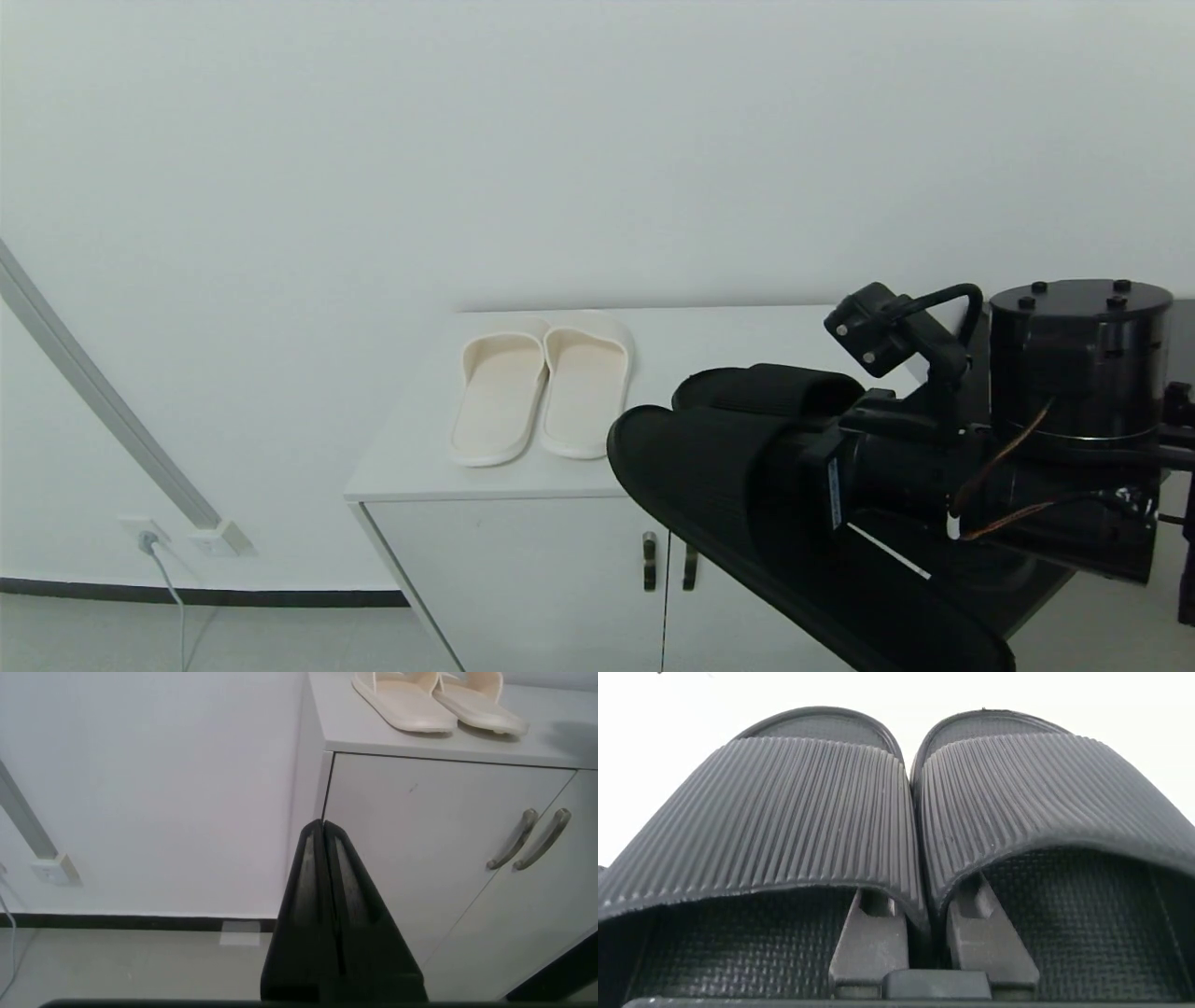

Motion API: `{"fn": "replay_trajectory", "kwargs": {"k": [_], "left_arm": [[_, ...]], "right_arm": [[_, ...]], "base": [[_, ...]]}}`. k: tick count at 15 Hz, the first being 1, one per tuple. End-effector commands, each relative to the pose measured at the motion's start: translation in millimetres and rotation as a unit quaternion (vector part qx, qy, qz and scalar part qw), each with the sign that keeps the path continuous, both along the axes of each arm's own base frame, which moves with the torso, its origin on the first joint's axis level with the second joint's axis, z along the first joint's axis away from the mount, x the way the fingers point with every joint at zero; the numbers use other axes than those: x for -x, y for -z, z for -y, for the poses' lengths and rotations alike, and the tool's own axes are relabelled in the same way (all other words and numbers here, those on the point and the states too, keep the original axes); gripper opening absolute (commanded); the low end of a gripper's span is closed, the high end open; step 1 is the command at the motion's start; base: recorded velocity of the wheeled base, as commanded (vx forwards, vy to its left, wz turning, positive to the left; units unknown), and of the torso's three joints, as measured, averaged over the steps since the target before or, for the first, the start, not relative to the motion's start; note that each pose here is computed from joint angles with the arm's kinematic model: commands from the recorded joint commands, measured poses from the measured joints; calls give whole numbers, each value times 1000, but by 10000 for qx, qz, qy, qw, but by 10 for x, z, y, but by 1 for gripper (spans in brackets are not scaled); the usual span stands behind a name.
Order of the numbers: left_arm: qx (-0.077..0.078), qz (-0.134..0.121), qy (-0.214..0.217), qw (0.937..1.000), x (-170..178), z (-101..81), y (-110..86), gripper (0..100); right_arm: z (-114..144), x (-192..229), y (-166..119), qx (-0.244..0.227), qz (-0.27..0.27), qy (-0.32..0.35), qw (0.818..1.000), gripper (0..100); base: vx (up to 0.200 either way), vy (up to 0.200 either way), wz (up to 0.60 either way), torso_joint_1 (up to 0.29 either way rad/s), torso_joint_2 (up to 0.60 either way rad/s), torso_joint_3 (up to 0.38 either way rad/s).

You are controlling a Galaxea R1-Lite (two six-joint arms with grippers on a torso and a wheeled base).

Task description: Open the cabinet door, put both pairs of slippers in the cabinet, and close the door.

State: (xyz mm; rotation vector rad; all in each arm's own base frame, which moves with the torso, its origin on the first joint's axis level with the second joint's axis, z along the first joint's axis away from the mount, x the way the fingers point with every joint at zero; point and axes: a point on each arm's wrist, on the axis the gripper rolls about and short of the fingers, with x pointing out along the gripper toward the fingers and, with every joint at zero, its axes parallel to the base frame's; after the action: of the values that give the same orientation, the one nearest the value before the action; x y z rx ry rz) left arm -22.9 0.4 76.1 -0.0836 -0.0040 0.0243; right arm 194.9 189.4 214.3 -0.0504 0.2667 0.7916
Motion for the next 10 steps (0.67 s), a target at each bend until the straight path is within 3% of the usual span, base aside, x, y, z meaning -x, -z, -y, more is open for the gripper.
{"fn": "replay_trajectory", "kwargs": {"k": [1,7,10], "left_arm": [[4,1,0,10000,0,0,0,0],[4,1,7,10000,0,0,0,0],[4,1,7,10000,0,0,0,0]], "right_arm": [[14,16,-12,-21,18,-14,10000,0],[19,22,29,19,-40,-26,10000,0],[51,78,18,-82,-64,-368,9993,0]], "base": [[-200,0,0,2,7,2],[-200,0,0,-2,1,6],[0,0,0,0,0,0]]}}
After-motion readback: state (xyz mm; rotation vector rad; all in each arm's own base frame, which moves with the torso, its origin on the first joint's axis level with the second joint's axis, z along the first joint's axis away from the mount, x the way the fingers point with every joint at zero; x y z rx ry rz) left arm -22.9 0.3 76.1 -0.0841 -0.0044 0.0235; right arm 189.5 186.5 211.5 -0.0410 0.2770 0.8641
